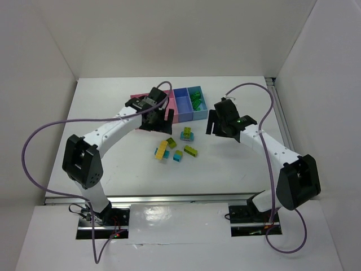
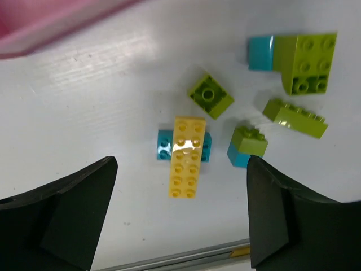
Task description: Sort the legos into containers by color
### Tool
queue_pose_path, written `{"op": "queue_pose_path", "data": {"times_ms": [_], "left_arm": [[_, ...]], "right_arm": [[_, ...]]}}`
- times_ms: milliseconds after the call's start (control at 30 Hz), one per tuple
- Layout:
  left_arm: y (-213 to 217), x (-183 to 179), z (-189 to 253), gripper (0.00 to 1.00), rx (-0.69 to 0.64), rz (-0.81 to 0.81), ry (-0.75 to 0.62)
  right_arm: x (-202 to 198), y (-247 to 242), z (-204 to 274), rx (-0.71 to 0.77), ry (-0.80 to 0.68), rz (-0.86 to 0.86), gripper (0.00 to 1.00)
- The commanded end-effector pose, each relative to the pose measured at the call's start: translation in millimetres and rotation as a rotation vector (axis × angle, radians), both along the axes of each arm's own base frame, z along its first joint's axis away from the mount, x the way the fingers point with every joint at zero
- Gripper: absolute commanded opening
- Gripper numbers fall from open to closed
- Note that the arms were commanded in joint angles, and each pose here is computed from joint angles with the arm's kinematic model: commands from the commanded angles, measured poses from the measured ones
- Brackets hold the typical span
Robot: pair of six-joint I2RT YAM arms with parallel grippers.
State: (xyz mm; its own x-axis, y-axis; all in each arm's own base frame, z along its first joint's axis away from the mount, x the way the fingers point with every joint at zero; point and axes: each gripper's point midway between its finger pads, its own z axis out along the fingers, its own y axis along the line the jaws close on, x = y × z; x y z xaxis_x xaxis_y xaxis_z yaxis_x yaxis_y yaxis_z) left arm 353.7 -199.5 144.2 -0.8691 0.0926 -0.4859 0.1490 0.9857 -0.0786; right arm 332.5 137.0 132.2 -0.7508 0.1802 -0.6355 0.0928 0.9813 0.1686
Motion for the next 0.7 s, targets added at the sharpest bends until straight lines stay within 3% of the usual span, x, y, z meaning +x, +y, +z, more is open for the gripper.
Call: {"op": "queue_pose_path", "data": {"times_ms": [0, 433, 667], "left_arm": [[-6, -26, -21, 0.93, 0.028, -0.055, 0.054], [-15, -45, -71, 0.75, 0.097, -0.053, 0.138], [-14, -37, -75, 0.74, 0.117, -0.029, 0.111]], "right_arm": [[0, 6, -2, 0.011, 0.001, 0.006, 0.78], [-1, 8, -2, 0.004, -0.003, 0.01, 0.78], [-4, 10, -5, 0.0, 0.006, 0.019, 0.78]]}}
